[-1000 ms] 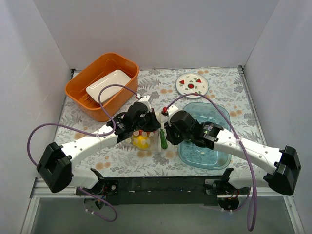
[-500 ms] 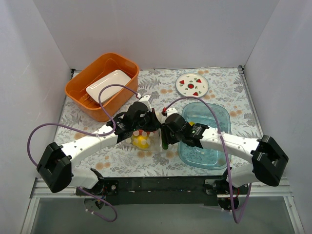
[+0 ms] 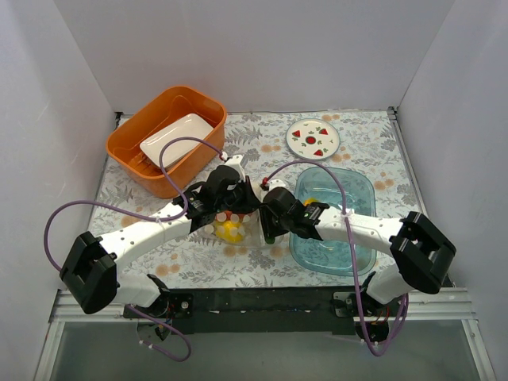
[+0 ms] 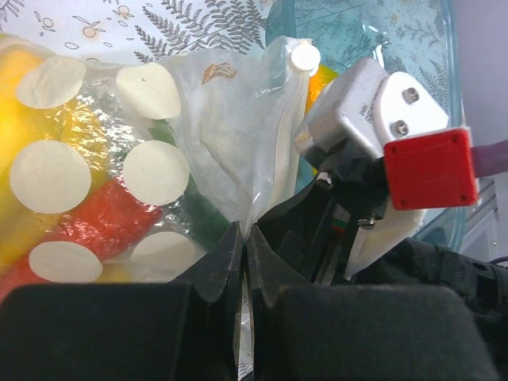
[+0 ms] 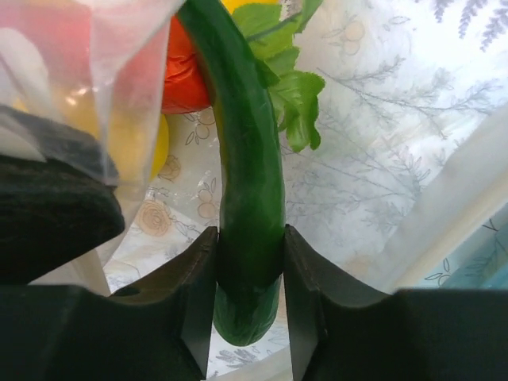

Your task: Open the zip-top bag and remove the fake food

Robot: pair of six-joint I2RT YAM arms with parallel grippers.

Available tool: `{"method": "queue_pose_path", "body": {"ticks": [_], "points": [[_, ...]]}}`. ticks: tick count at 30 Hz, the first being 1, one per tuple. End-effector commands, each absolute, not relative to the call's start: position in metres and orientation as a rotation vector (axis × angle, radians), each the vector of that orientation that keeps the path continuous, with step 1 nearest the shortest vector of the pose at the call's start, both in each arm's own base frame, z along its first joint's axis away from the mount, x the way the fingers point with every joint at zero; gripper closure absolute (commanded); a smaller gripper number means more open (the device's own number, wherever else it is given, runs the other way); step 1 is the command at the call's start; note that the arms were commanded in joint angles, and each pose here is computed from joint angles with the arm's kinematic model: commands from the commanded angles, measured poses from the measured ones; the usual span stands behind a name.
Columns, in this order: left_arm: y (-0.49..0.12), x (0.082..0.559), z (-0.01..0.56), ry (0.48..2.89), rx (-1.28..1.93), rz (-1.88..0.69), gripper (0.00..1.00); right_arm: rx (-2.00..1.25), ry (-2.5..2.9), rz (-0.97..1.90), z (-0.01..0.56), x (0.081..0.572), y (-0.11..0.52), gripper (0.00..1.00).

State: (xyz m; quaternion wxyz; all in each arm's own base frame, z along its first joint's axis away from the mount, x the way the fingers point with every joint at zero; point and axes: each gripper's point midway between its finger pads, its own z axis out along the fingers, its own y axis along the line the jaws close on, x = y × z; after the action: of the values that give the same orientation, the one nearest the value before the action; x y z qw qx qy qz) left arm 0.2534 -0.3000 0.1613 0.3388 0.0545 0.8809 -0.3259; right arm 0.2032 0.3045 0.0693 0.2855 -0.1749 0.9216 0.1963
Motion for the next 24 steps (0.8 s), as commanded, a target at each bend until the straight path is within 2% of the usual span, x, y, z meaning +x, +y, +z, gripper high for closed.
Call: {"method": "queue_pose_path", "body": {"ticks": [1,5,12,24], "points": [[-0.31,0.255,0.183,2.223,0.155,-0.914,1.0,-0.463,2.428,0.601,0.08,0.202,0.314,0.7],[-0.308,0.254,0.177,2.233,0.151,-0.906,1.0,-0.465,2.391,0.63,0.101,0.202,0.315,0.82],[-0.301,0.251,0.17,2.235,0.142,-0.887,1.0,-0.479,2.338,0.562,0.132,0.212,0.306,0.83],[-0.297,0.258,0.175,2.206,0.105,-0.859,1.0,-0.533,2.384,0.494,0.148,0.207,0.296,0.86]]}}
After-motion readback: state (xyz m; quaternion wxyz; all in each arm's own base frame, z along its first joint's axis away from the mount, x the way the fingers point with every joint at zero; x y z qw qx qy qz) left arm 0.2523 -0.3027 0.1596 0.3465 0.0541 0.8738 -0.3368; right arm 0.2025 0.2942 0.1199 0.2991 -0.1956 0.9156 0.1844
